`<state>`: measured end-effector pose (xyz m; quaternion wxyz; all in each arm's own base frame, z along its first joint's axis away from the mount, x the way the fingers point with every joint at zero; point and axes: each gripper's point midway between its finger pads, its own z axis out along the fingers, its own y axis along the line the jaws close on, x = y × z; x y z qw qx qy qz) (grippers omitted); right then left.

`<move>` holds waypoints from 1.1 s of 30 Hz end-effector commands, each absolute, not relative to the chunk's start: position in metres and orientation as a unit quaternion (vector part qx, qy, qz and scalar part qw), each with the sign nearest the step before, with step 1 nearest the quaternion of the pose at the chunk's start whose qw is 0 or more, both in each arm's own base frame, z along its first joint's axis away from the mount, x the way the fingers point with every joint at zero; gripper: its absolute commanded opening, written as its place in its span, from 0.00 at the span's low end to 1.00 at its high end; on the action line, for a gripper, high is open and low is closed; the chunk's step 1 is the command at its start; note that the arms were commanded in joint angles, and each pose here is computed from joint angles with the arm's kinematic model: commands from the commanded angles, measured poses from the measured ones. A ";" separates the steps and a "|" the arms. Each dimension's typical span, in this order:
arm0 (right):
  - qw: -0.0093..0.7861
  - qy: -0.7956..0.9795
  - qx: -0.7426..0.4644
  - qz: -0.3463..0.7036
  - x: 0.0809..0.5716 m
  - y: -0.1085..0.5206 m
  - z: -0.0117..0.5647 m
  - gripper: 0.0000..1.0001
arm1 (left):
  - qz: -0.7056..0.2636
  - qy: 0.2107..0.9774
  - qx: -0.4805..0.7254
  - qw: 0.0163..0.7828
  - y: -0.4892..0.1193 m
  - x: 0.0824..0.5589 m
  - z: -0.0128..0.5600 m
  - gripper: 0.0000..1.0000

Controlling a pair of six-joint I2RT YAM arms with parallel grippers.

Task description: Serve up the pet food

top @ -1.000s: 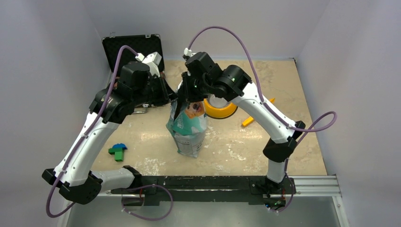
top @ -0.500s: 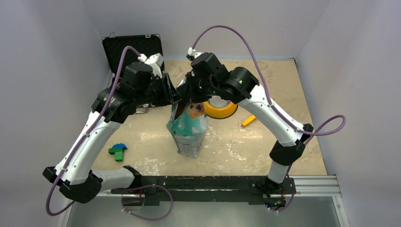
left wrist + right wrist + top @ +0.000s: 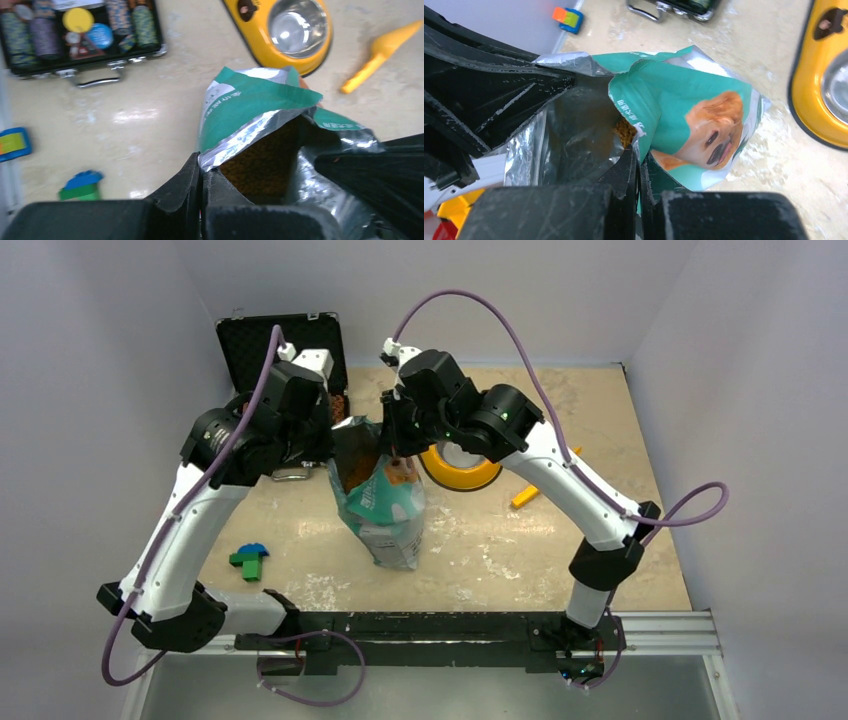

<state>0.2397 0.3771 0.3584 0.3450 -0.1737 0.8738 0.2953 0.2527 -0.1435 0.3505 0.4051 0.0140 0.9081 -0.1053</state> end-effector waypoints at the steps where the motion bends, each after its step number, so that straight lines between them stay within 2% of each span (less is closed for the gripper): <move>1: 0.415 0.768 -0.226 0.432 0.230 0.425 0.449 0.00 | 0.015 0.819 -0.060 0.570 -0.045 0.234 0.450 0.00; 5: 0.391 0.701 -0.261 0.536 0.201 0.461 0.490 0.00 | 0.035 0.798 -0.078 0.597 -0.018 0.215 0.473 0.00; 9: 0.358 0.678 -0.269 0.583 0.182 0.464 0.496 0.00 | 0.008 0.809 -0.069 0.584 -0.027 0.210 0.469 0.00; 12: 0.337 0.713 -0.250 0.562 0.193 0.453 0.464 0.00 | -0.031 0.840 -0.043 0.540 -0.057 0.219 0.438 0.00; 15: 0.301 0.765 -0.235 0.519 0.205 0.437 0.395 0.00 | -0.081 0.870 -0.012 0.486 -0.095 0.227 0.398 0.00; 18: 0.306 0.803 -0.230 0.458 0.210 0.415 0.355 0.00 | -0.120 0.886 0.006 0.449 -0.120 0.230 0.369 0.00; 25: 0.325 0.804 -0.223 0.445 0.209 0.402 0.362 0.00 | -0.145 0.904 0.048 0.399 -0.137 0.218 0.346 0.00; 30: 0.332 0.795 -0.230 0.453 0.205 0.409 0.379 0.00 | -0.123 0.917 0.060 0.375 -0.133 0.217 0.327 0.13; 33: 0.338 0.789 -0.236 0.455 0.202 0.411 0.389 0.00 | -0.103 0.921 0.060 0.370 -0.130 0.221 0.318 0.26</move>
